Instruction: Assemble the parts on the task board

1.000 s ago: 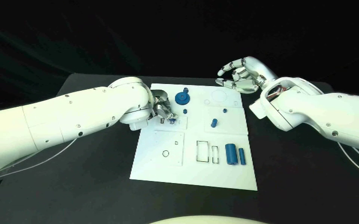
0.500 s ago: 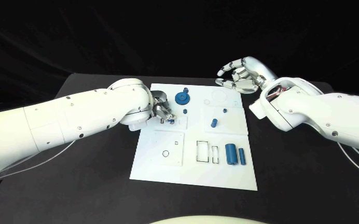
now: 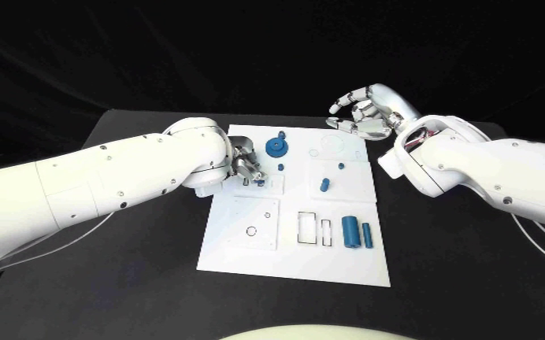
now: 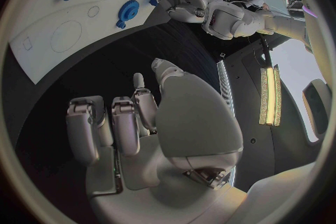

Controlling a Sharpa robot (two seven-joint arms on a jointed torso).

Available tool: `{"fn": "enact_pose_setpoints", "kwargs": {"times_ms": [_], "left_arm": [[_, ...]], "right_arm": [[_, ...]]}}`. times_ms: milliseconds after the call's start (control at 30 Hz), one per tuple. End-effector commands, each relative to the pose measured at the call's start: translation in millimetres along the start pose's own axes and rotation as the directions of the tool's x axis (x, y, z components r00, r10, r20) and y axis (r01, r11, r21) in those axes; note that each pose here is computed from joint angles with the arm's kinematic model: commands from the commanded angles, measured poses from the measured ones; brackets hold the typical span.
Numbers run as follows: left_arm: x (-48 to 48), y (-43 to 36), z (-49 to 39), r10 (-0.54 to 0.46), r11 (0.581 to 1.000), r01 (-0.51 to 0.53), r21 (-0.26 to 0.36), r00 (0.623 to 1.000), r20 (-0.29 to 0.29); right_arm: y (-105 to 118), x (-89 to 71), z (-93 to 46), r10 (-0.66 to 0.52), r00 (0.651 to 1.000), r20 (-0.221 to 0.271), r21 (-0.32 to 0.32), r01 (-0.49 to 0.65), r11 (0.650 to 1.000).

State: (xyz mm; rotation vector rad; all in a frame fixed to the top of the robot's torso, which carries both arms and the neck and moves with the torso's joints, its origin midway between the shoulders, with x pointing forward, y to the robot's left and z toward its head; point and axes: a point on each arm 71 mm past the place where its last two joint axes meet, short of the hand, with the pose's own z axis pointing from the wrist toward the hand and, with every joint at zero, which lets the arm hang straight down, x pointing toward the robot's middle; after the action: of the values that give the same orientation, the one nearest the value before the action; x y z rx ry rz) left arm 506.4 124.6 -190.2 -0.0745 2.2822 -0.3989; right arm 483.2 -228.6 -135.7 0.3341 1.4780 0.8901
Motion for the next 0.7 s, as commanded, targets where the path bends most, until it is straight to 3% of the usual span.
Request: {"fn": "enact_pose_setpoints", "kwargs": {"times_ms": [33, 700], "left_arm": [[6.2, -0.5, 1.3, 0.028, 1.0, -0.028, -0.003, 0.999, -0.029], [9.3, -1.7, 0.4, 0.041, 0.999, -0.04, 0.002, 0.998, -0.044]], "right_arm": [[1.1, 1.5, -0.1, -0.007, 1.0, -0.012, -0.012, 0.007, 1.0], [0.3, 1.7, 0.3, -0.008, 1.0, -0.013, -0.009, 0.008, 1.0]]}}
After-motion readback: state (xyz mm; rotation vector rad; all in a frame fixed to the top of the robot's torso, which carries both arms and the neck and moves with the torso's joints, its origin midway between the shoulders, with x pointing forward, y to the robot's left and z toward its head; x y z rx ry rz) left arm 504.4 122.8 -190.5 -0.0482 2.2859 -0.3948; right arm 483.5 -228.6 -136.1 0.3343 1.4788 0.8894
